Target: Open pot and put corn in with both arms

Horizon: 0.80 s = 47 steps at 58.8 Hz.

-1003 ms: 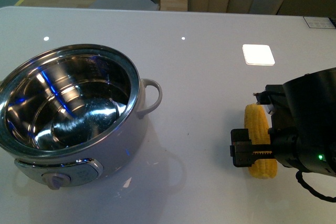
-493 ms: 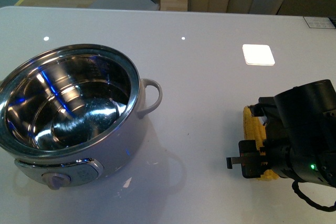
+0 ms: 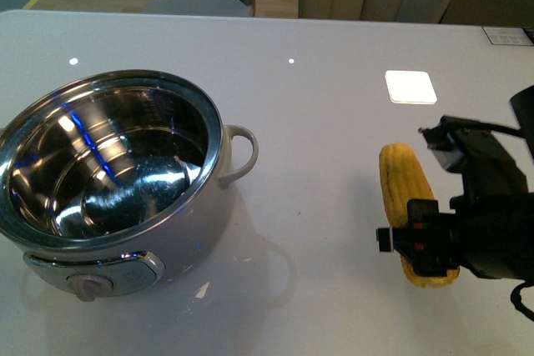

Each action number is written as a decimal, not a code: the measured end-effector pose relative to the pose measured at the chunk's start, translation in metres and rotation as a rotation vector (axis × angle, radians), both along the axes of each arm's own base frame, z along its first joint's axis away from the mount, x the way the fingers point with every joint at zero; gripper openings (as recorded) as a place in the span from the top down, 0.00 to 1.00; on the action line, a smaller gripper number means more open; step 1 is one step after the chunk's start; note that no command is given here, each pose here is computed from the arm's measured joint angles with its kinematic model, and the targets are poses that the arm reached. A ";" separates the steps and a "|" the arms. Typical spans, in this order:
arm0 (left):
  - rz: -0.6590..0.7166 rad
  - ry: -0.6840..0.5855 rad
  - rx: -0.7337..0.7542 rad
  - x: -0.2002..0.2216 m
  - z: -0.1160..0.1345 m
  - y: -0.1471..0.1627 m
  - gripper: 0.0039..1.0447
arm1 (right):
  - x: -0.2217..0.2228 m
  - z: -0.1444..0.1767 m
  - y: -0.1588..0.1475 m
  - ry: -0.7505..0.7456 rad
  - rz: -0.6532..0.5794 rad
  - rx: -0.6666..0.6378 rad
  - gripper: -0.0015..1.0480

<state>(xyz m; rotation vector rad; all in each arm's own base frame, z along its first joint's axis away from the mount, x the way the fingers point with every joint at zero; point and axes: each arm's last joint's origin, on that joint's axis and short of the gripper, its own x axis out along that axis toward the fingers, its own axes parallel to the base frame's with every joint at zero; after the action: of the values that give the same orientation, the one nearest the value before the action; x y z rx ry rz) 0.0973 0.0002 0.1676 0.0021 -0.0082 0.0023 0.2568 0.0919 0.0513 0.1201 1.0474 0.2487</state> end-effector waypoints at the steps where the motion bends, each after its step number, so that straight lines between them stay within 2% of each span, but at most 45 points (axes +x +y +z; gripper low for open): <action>1: 0.000 0.000 0.000 0.000 0.000 0.000 0.06 | 0.000 0.005 0.000 -0.003 0.001 0.013 0.74; 9: 0.000 0.000 0.000 0.000 0.000 0.000 0.06 | -0.004 0.040 0.001 -0.028 -0.018 0.086 0.76; 36: 0.000 0.000 0.000 0.000 0.000 0.000 0.06 | -0.006 0.109 0.025 -0.088 0.013 0.176 0.78; 47: 0.000 0.000 0.000 0.000 0.000 0.000 0.06 | 0.004 0.138 0.049 -0.120 0.021 0.247 0.76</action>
<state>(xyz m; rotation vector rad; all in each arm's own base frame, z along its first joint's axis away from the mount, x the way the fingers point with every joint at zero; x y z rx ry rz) 0.0973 0.0002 0.1676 0.0021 -0.0082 0.0023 0.2609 0.1404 0.1894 0.3134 0.8965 0.3988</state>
